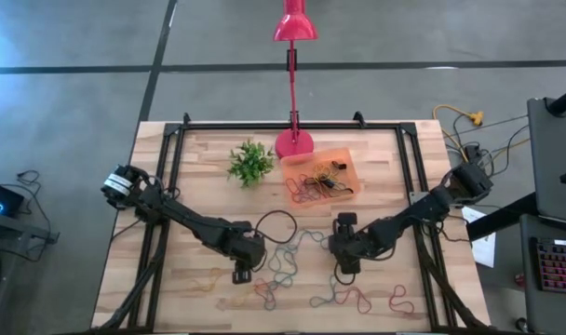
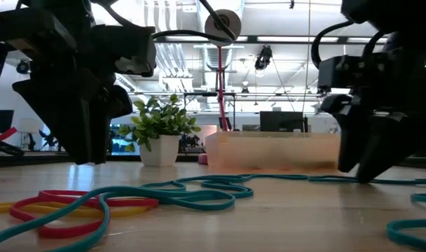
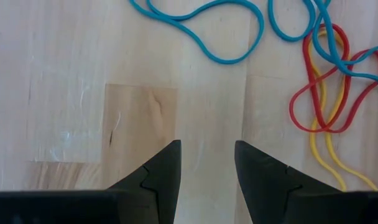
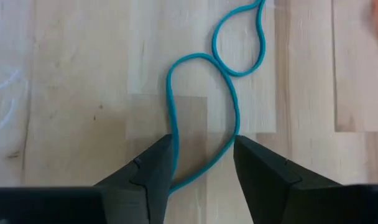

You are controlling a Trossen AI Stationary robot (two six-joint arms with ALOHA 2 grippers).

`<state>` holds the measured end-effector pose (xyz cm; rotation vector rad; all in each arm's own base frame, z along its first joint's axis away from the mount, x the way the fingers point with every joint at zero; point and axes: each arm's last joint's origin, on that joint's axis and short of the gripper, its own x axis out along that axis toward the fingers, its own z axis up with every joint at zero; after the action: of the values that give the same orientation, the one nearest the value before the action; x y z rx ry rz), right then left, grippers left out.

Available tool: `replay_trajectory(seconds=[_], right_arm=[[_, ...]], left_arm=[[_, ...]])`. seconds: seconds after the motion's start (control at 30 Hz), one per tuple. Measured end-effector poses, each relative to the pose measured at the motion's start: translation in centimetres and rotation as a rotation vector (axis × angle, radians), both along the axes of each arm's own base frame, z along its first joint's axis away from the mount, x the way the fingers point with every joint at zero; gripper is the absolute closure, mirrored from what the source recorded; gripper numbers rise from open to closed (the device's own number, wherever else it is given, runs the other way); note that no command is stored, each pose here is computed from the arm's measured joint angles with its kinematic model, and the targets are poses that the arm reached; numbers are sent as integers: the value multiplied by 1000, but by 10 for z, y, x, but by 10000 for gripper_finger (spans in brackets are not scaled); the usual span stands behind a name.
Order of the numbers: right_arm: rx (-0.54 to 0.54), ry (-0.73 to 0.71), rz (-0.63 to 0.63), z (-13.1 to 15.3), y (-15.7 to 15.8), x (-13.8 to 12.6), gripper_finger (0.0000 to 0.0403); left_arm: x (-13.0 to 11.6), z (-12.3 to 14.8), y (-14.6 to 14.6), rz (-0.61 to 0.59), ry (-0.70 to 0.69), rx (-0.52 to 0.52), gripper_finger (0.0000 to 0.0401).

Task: Pick and place rubber bands into bin
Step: Put the blue rubberband into the orange container

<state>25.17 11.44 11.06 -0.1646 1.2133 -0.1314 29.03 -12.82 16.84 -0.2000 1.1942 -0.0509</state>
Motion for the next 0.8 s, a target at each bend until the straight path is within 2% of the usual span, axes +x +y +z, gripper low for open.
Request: replay_trajectory(seconds=[0.4,0.6,0.8], right_arm=[[82,-18,34,-3,-9,11,280],[172,1,51,-14,-7,18,317],[219,-9,62,-17,-4,21,357]], left_arm=[[0,0,0,8,-8,14,267],[1,0,0,9,-12,13,267],[1,0,0,9,-14,12,267]])
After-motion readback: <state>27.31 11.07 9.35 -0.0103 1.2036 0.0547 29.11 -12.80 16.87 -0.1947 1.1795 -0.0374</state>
